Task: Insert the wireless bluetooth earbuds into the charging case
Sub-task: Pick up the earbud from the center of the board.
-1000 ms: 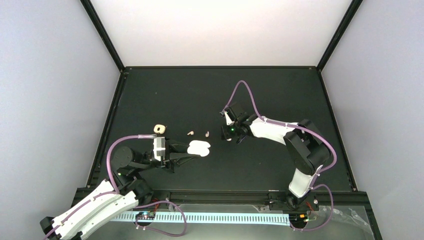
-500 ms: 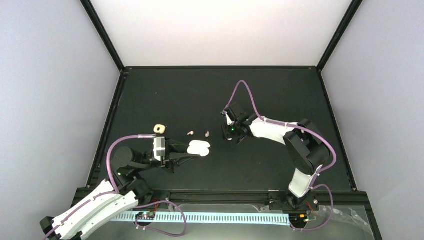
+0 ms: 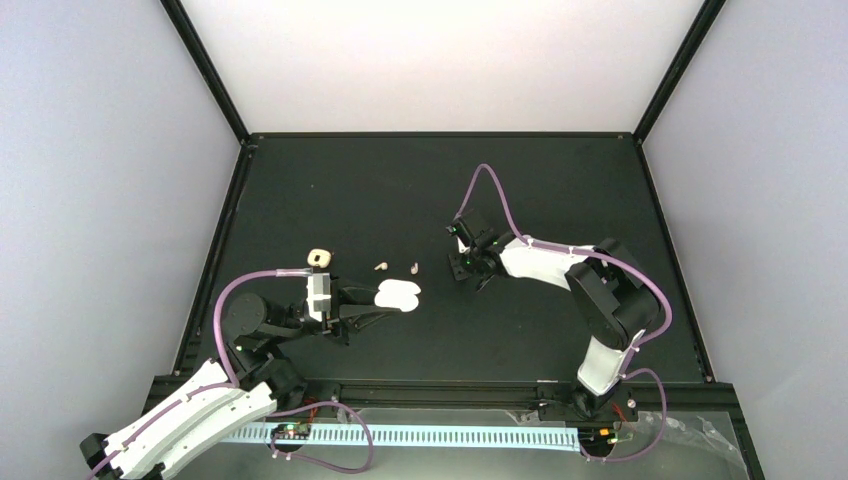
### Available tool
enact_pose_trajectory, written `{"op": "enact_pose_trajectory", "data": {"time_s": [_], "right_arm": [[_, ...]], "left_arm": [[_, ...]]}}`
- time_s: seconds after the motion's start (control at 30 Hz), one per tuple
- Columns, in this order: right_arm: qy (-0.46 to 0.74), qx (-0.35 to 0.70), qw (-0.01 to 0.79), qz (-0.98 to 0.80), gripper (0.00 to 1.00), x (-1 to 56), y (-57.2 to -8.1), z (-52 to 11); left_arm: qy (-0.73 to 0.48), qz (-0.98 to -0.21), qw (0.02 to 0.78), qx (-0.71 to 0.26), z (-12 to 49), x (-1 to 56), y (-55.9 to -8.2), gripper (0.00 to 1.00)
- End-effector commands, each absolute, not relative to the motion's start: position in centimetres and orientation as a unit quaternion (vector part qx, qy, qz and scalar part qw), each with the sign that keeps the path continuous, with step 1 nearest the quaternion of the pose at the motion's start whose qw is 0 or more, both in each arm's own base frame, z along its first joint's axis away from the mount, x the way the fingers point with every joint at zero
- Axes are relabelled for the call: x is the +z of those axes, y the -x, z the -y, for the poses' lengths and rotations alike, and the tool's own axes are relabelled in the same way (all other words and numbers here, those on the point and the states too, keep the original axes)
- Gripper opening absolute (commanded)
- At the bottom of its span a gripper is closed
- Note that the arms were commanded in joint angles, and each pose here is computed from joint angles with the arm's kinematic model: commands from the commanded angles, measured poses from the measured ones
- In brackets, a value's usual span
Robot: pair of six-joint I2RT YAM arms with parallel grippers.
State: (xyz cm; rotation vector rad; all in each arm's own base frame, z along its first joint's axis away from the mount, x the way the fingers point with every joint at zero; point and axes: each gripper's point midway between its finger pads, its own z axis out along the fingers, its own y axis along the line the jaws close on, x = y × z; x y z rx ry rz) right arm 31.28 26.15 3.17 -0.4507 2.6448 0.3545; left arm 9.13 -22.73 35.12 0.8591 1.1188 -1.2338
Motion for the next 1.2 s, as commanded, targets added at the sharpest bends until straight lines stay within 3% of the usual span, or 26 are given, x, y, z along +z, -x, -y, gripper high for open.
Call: {"op": "enact_pose_trajectory", "data": {"time_s": [0.0,0.47,0.93,1.17], "right_arm": [[0.156,0.109,0.232,-0.954,0.18,3.8,-31.5,-25.3],[0.148,0.099,0.248,-0.952,0.18,4.4,-31.8,-24.8],[0.148,0.107,0.254,-0.950,0.06,5.2,-31.7,-24.9],[0.145,0.126,0.277,-0.942,0.01,8.9,-30.5,-24.1]], "left_arm": [[-0.369,-0.484,0.594,-0.526,22.8,34.9,-9.3,0.02],[-0.369,-0.484,0.594,-0.527,22.8,34.9,-9.3,0.02],[-0.369,-0.484,0.593,-0.527,22.8,34.9,-9.3,0.01],[-0.367,-0.484,0.595,-0.526,22.7,35.0,-9.3,0.02]]}}
